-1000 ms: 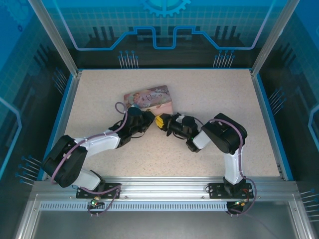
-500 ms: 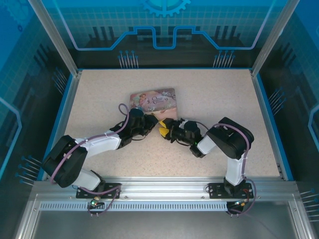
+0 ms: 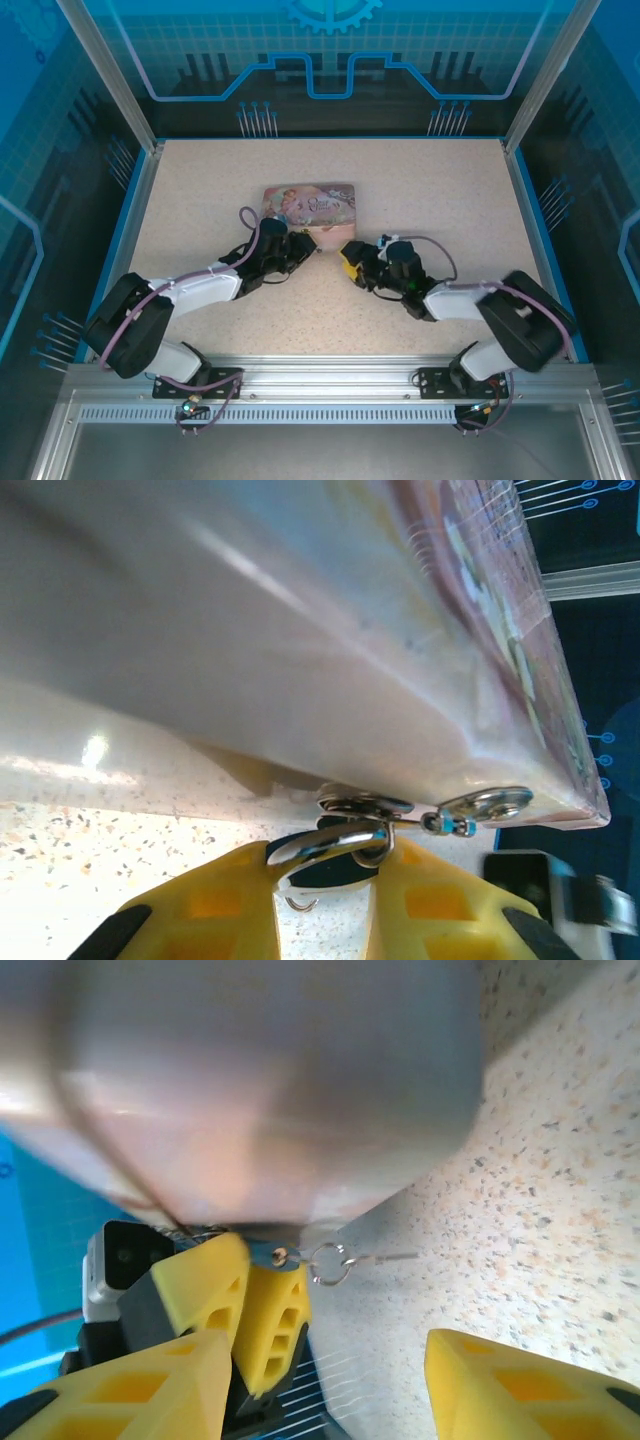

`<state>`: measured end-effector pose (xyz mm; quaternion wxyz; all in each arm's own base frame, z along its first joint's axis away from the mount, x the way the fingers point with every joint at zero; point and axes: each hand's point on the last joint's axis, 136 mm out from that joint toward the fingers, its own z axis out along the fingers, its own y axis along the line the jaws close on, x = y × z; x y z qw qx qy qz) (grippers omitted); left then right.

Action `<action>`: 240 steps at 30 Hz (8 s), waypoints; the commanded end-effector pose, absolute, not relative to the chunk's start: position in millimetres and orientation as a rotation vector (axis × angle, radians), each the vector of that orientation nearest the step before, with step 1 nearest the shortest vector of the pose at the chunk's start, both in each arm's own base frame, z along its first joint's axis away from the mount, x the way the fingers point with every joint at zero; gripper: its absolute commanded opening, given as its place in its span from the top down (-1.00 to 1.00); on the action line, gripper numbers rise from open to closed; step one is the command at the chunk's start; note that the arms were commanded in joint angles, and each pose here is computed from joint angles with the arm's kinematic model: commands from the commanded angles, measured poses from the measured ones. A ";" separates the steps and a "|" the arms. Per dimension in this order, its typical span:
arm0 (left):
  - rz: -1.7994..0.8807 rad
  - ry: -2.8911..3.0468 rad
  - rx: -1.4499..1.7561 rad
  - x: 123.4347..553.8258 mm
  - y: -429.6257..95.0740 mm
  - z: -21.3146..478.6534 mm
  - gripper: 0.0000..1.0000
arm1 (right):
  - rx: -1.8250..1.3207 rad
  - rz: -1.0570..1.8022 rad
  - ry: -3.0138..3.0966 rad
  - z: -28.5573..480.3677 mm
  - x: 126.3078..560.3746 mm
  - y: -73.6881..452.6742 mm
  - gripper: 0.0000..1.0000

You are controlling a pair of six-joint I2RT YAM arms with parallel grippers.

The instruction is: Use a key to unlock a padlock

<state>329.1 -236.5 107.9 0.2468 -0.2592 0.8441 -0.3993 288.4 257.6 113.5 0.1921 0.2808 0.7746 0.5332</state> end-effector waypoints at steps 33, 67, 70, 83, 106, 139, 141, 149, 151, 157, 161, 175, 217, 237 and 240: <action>-0.882 2.380 -0.666 314.6 -211.0 55.0 0.12 | 0.073 0.540 2.346 145.6 279.3 154.5 -0.48; -1.169 2.169 -0.483 437.0 -135.4 125.5 -0.55 | 0.108 0.835 2.518 105.9 400.6 256.3 -1.00; -1.156 2.192 -0.398 431.7 -152.3 126.9 -0.48 | 0.019 0.856 2.488 112.6 414.7 257.7 -1.00; -1.134 2.202 -0.375 397.0 -168.7 136.6 -0.45 | 0.041 0.565 2.446 121.3 465.0 178.2 -1.00; -1.106 2.072 -0.224 411.9 -180.1 203.9 -0.41 | 0.439 0.901 2.327 78.9 309.6 251.7 -0.27; -1.151 2.092 -0.165 433.4 -203.9 197.5 -0.40 | 0.532 0.963 2.203 25.2 329.8 295.6 0.27; -1.149 2.094 -0.164 433.7 -204.0 197.5 -0.41 | 0.521 0.978 2.190 27.0 333.1 297.6 0.28; -1.147 2.109 -0.173 434.5 -204.1 192.0 -0.40 | 0.535 0.939 2.207 24.4 337.2 294.6 0.39; -1.146 2.111 -0.174 434.4 -204.0 191.4 -0.40 | 0.549 0.923 2.214 21.0 336.2 291.6 0.44; -1.147 2.117 -0.177 434.7 -204.2 188.8 -0.40 | 0.594 0.901 2.211 15.0 334.6 283.5 0.57; -1.144 2.122 -0.176 434.5 -204.2 186.5 -0.40 | 0.575 0.894 2.209 19.6 333.4 282.5 0.75; -1.127 2.143 -0.176 436.8 -203.9 176.5 -0.39 | 0.399 0.815 2.186 33.1 324.9 263.2 0.23; -1.119 2.152 -0.254 442.3 -203.2 169.5 -0.39 | 0.042 0.877 2.156 30.9 339.2 290.3 0.51; -1.093 2.176 -0.236 428.9 -212.3 159.6 -0.39 | 0.435 0.597 2.328 19.5 330.2 233.4 0.88; -1.095 2.178 -0.234 423.4 -214.7 158.4 -0.38 | 0.530 0.564 2.361 12.9 327.1 221.4 0.87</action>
